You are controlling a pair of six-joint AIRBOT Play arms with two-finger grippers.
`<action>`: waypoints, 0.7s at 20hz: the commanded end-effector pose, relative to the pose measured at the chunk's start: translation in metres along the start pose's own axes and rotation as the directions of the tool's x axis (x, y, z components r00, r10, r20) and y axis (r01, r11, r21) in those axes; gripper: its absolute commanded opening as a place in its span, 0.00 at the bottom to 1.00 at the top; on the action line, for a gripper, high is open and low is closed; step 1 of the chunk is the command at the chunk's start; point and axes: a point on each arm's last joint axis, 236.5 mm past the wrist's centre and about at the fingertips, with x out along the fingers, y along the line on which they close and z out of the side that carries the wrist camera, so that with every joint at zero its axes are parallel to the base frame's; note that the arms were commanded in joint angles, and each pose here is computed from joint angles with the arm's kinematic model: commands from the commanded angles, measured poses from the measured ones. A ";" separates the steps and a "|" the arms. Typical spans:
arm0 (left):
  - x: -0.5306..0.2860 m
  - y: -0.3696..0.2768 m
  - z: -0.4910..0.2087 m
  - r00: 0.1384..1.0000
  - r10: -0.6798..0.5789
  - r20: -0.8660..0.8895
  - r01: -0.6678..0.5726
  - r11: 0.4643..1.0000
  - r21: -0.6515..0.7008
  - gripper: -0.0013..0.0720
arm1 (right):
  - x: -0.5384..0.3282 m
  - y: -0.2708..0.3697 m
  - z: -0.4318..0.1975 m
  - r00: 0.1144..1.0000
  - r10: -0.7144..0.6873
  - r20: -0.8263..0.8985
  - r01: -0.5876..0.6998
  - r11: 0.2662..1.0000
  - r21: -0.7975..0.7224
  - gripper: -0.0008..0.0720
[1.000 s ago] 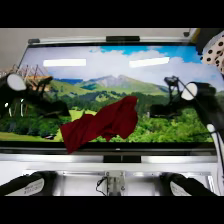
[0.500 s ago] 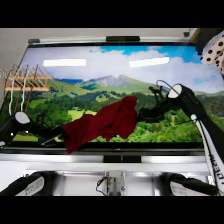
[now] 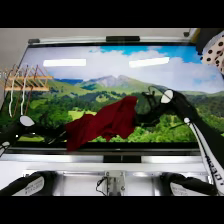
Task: Fold the shirts.
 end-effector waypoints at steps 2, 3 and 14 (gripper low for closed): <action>0.001 -0.006 0.012 0.999 -0.026 0.047 0.026 0.999 -0.018 0.14 | 0.020 0.002 0.014 0.996 0.020 0.088 -0.024 0.999 0.043 0.95; 0.000 -0.006 0.012 0.998 -0.027 0.049 0.027 1.000 0.004 0.07 | 0.022 0.004 0.021 0.993 0.034 0.114 -0.040 0.998 0.056 0.95; -0.162 -0.122 0.093 0.859 -0.255 0.444 0.044 0.901 0.432 0.06 | -0.053 0.009 0.047 0.961 -0.120 0.249 0.179 0.956 -0.231 0.11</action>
